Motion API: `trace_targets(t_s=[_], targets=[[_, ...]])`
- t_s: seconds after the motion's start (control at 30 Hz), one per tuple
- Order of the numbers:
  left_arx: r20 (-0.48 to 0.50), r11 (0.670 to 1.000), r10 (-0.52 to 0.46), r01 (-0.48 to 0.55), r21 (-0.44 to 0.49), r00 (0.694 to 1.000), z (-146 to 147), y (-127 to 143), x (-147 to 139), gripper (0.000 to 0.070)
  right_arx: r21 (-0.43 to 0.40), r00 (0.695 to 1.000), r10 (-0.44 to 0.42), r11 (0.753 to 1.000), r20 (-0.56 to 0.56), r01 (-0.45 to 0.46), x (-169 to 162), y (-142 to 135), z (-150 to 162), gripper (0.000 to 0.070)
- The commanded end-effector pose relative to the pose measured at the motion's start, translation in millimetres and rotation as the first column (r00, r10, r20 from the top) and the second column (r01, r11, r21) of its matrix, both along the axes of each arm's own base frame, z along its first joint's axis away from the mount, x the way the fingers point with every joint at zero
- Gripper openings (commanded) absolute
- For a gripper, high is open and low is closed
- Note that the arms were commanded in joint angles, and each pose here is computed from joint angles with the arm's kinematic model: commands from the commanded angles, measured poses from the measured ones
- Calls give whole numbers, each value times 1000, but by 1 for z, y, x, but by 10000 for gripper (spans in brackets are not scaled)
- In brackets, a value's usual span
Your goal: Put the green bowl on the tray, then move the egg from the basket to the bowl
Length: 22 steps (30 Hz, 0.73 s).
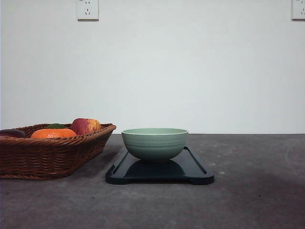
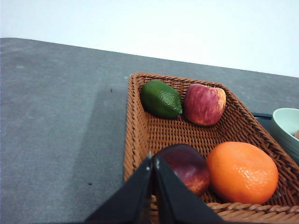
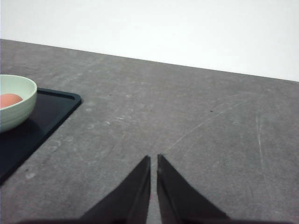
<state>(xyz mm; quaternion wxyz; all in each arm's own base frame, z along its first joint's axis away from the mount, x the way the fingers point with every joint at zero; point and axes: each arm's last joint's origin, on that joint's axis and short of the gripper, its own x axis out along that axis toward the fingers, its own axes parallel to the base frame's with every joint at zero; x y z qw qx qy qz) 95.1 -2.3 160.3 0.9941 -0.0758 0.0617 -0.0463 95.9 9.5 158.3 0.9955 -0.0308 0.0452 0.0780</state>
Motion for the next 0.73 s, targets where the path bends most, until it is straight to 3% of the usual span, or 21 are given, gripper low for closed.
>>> trace_targets(t_s=[0.0, 0.7], targets=[[-6, 1000, -2, 2, 13, 1000, -5, 0, 1, 0, 14, 1000, -1, 1000, 4, 1, 0, 0, 0, 18], [-6, 1000, -2, 2, 13, 1000, -5, 0, 1, 0, 14, 1000, -1, 1000, 4, 1, 0, 0, 0, 18]])
